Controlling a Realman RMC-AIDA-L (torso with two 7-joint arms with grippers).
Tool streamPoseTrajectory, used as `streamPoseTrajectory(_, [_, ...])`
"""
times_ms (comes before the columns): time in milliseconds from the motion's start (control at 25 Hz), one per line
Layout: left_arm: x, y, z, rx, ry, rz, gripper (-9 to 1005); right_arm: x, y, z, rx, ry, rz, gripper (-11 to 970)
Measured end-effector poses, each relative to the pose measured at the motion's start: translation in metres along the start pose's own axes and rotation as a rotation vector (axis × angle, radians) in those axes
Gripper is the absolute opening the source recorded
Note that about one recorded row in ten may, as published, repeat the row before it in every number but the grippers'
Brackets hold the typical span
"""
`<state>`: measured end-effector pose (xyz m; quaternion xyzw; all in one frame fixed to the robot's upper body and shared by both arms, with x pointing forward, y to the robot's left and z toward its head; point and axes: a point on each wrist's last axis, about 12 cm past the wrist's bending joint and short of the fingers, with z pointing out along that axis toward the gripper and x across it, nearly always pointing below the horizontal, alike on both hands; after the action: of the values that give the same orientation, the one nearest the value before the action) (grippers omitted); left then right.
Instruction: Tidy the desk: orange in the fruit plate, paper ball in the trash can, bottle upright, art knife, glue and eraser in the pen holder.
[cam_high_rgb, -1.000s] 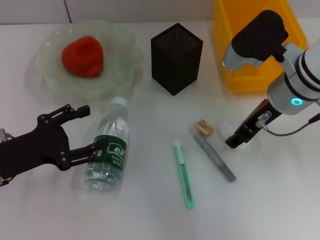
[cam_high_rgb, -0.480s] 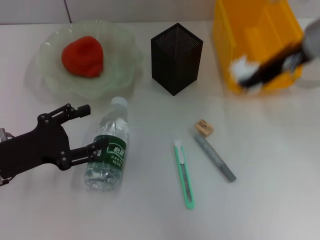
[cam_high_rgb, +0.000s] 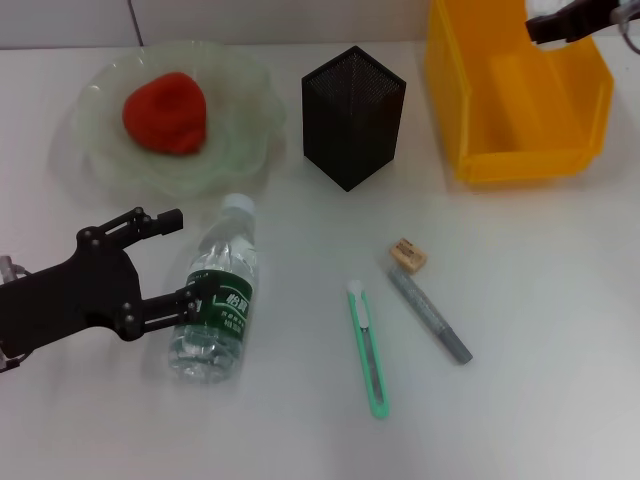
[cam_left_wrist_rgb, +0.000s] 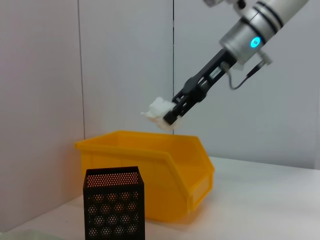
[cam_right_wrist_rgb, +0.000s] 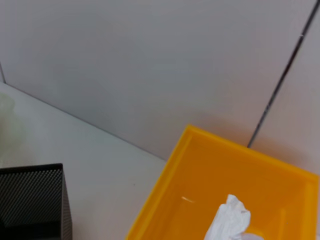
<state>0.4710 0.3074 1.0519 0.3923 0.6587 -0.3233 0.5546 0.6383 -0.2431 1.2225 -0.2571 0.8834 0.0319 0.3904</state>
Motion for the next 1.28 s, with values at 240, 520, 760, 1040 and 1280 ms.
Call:
streamPoseTrajectory(240, [-0.002,0.002,0.002,-0.001,-0.012,-0.006,845,0.003,0.004,0.021,-0.02,0.017,0.002,710])
streamPoseTrajectory(520, [-0.009,0.001,-0.001,-0.014,-0.078,-0.01,845,0.012,0.003,-0.002,-0.079,-0.119,0.075,770])
streamPoseTrajectory(760, [-0.025,0.009,-0.005,-0.014,-0.098,-0.146,845,0.049,0.018,-0.029,-0.219,-0.24,0.008,843])
streamPoseTrajectory(1040, [-0.07,0.016,0.006,-0.14,0.095,-0.328,845,0.152,0.048,-0.039,-0.413,-0.388,-0.064,843])
streamPoseTrajectory(1280, [-0.105,-0.001,0.033,-0.213,0.234,-0.35,844,0.196,0.052,-0.038,-0.453,-0.42,-0.023,843])
